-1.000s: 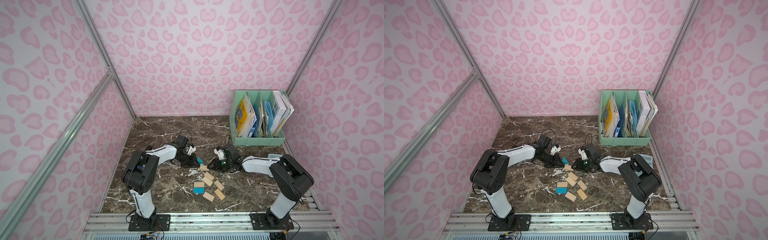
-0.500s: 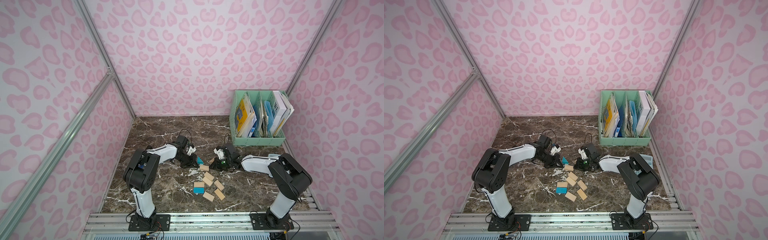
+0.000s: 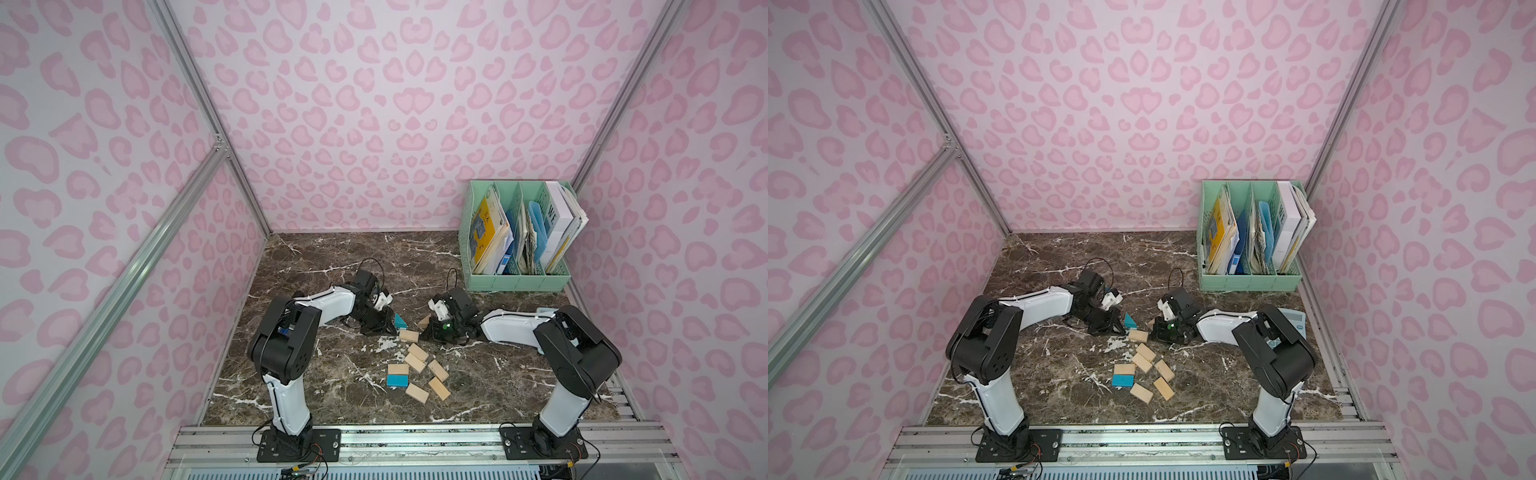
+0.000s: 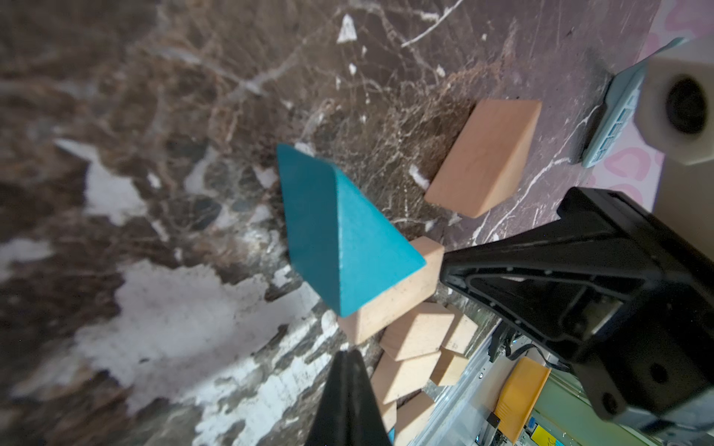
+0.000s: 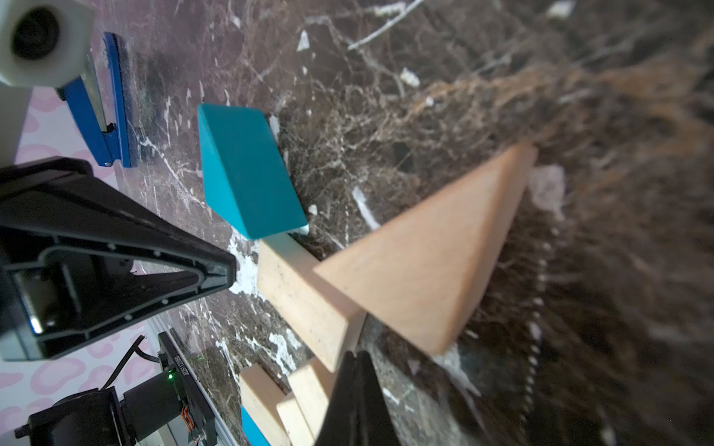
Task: Assemble a carrot with building blocks
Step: Assemble the building block at the center of the board.
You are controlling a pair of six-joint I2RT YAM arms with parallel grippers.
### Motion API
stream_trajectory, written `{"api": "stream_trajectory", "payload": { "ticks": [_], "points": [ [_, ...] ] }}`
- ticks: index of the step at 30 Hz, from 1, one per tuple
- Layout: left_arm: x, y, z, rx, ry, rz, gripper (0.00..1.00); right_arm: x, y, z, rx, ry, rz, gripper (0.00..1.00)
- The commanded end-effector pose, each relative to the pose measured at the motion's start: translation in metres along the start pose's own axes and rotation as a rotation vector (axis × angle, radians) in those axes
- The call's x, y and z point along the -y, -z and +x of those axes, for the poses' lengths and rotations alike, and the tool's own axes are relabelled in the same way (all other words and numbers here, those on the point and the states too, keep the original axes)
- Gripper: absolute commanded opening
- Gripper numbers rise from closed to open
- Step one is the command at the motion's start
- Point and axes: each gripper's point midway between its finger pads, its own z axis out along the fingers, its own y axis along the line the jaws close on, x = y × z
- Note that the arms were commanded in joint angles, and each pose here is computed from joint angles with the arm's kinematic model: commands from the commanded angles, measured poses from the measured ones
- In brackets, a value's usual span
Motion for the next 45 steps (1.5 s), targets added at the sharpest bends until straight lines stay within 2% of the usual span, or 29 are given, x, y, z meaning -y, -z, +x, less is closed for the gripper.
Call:
{"api": "stream_trajectory", "payload": {
  "ticks": [1, 45],
  "points": [
    [-0.003, -0.001, 0.0, -0.007, -0.004, -0.012, 0.0, 0.002, -0.001, 0.001, -0.005, -0.002, 0.007, 0.0],
    [0.003, 0.002, -0.004, 0.008, -0.007, 0.007, 0.0, -0.002, -0.002, -0.005, 0.0, 0.017, 0.028, 0.0]
  ]
}}
